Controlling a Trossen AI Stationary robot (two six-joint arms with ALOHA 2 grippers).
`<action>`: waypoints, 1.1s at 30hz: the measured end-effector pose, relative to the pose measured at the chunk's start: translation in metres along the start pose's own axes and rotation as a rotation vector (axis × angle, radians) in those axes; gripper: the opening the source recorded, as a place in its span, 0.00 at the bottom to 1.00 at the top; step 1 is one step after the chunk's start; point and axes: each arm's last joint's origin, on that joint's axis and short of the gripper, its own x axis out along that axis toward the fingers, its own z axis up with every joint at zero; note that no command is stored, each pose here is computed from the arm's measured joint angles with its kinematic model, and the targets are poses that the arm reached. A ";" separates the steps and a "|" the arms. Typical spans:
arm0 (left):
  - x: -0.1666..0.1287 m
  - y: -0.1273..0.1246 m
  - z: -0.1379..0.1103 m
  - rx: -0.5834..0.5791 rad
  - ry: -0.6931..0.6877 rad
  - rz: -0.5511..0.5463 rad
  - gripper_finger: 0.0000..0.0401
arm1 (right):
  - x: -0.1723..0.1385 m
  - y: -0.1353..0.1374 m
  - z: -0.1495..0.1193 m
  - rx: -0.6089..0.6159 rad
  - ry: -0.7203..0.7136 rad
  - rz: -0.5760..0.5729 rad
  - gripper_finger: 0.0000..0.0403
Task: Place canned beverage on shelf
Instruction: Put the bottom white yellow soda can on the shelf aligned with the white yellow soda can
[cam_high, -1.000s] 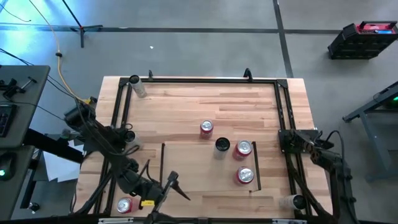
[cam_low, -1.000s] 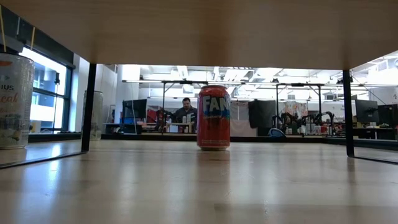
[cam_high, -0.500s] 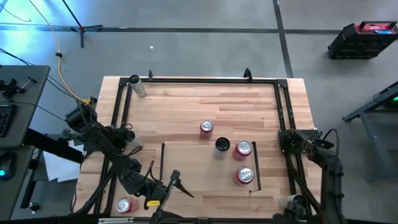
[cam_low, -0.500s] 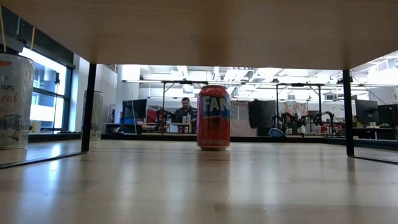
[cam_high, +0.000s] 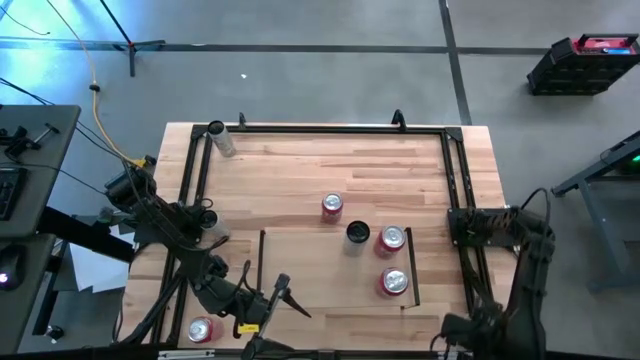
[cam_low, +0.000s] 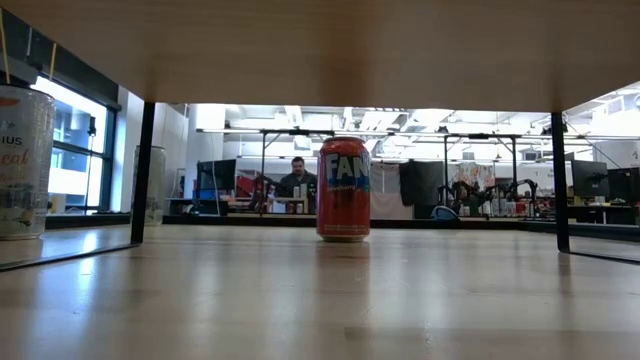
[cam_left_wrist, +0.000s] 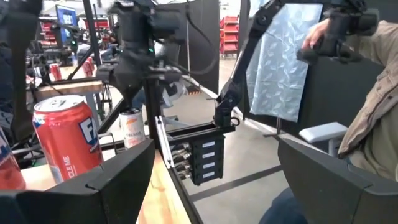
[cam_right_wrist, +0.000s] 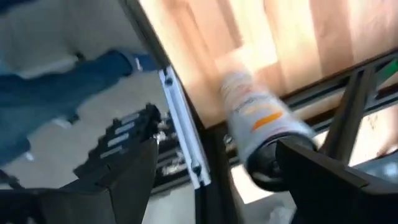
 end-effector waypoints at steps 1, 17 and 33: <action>0.000 0.000 0.000 0.002 0.003 0.000 0.83 | -0.003 -0.006 0.000 0.006 -0.016 0.007 0.77; 0.001 0.002 -0.001 0.003 0.013 0.006 0.83 | 0.028 -0.054 0.001 0.123 0.179 0.055 0.94; 0.002 0.007 -0.001 0.006 0.015 0.024 0.83 | 0.026 -0.053 -0.012 0.058 0.094 0.063 0.99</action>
